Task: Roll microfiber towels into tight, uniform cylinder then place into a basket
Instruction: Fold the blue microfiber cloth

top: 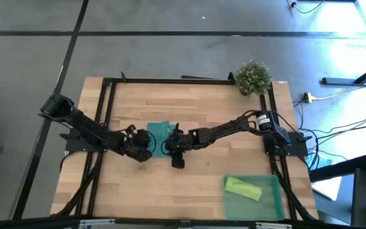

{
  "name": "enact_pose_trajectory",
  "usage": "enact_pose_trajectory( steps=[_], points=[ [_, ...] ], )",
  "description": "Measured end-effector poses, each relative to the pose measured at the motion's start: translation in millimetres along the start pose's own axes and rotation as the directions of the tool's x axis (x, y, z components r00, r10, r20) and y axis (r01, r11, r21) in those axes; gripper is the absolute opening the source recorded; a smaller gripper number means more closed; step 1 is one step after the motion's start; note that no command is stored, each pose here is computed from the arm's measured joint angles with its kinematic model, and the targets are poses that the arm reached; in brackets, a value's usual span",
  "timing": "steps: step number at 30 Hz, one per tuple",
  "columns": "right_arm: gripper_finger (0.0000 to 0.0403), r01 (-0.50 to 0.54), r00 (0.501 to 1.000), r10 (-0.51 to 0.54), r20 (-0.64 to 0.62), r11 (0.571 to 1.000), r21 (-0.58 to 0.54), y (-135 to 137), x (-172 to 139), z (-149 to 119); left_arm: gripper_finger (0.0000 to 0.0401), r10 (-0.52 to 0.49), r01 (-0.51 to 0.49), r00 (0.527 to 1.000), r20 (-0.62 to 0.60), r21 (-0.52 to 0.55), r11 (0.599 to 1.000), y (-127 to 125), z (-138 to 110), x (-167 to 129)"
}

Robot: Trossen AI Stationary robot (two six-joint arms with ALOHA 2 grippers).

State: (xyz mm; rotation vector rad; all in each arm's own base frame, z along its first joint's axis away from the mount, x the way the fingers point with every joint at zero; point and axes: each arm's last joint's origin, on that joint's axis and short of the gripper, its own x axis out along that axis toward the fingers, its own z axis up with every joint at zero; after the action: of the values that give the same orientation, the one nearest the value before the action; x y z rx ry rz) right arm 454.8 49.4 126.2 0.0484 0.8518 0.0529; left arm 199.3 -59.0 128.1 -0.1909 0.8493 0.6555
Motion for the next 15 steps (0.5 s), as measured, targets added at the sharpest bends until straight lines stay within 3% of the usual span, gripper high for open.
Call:
enact_pose_trajectory(
  steps=[7,15],
  points=[
    [0.016,-0.087,0.996,0.087,-0.034,0.996,-0.003,6,0,-3,0.008,0.001,-0.002,0.999,0.032,0.04,0.999,4,19,-14],
    [0.016,-0.126,0.991,0.124,-0.052,0.992,-0.033,25,-1,-6,0.0083,-0.165,0.151,0.982,0.093,0.15,0.977,-11,28,-45]
  ],
)
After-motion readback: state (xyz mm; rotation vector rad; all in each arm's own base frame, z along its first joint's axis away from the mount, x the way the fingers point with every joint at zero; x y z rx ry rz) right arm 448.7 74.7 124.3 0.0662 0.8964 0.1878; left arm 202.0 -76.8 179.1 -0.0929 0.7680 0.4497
